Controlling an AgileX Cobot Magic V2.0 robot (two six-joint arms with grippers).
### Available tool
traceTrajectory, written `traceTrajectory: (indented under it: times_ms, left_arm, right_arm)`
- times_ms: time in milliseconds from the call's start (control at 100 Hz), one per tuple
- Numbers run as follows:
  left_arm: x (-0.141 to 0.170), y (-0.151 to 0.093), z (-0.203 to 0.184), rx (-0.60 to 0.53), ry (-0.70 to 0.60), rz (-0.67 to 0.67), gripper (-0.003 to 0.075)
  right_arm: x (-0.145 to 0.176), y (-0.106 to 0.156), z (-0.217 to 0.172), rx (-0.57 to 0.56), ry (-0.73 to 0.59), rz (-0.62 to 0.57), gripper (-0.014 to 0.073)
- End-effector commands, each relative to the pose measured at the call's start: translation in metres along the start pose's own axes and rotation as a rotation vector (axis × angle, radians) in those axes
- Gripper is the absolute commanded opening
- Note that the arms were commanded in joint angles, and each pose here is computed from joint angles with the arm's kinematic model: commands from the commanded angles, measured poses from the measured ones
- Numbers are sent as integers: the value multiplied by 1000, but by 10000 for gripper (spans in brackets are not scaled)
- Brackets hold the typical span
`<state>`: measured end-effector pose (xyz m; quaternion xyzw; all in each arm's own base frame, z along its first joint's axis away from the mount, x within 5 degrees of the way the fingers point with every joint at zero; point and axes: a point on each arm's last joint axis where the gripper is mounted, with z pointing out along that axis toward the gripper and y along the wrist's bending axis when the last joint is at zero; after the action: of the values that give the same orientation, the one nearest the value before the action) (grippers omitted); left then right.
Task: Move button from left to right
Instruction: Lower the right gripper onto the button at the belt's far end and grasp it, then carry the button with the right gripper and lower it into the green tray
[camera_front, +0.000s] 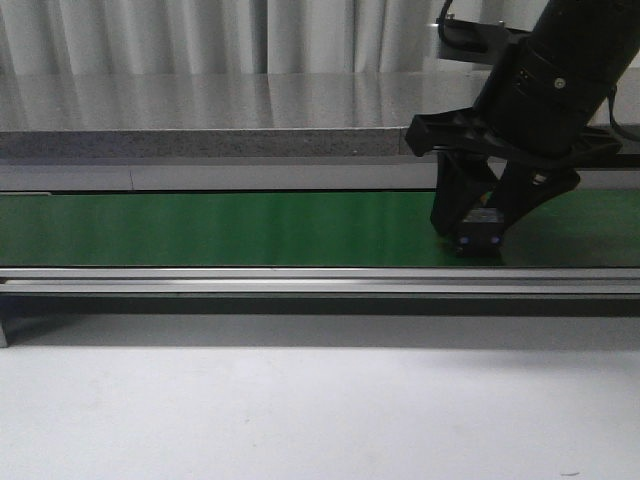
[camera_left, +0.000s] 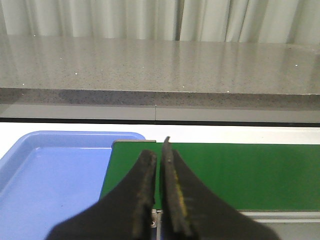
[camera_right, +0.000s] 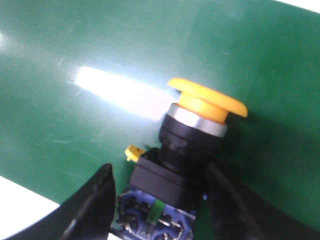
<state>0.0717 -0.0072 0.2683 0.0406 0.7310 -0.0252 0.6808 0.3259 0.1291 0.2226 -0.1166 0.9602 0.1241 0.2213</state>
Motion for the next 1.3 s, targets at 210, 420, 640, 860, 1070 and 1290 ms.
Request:
traceTrajectory:
  times_ms: [210, 420, 640, 860, 1070, 1290]
  left_arm:
    - [-16, 1, -1, -4, -101, -13, 5]
    - [-16, 1, -1, -4, -101, -13, 5]
    - [-16, 1, -1, -4, -101, -13, 5]
    - [-16, 1, -1, -4, -101, -13, 5]
    - [-16, 1, -1, -4, -101, -13, 5]
    - [-16, 1, -1, -4, -101, -13, 5]
  right_arm:
    - [-20, -7, -69, 22, -156, -26, 162]
    - [-29, -48, -122, 153, -194, 8, 162]
    - [-27, -103, -150, 286, -209, 47, 162]
    - [-14, -163, -167, 403, -248, 179, 162]
    - [-1, -215, -165, 486, -252, 288, 162]
    - [12, -259, -133, 502, -175, 341, 162]
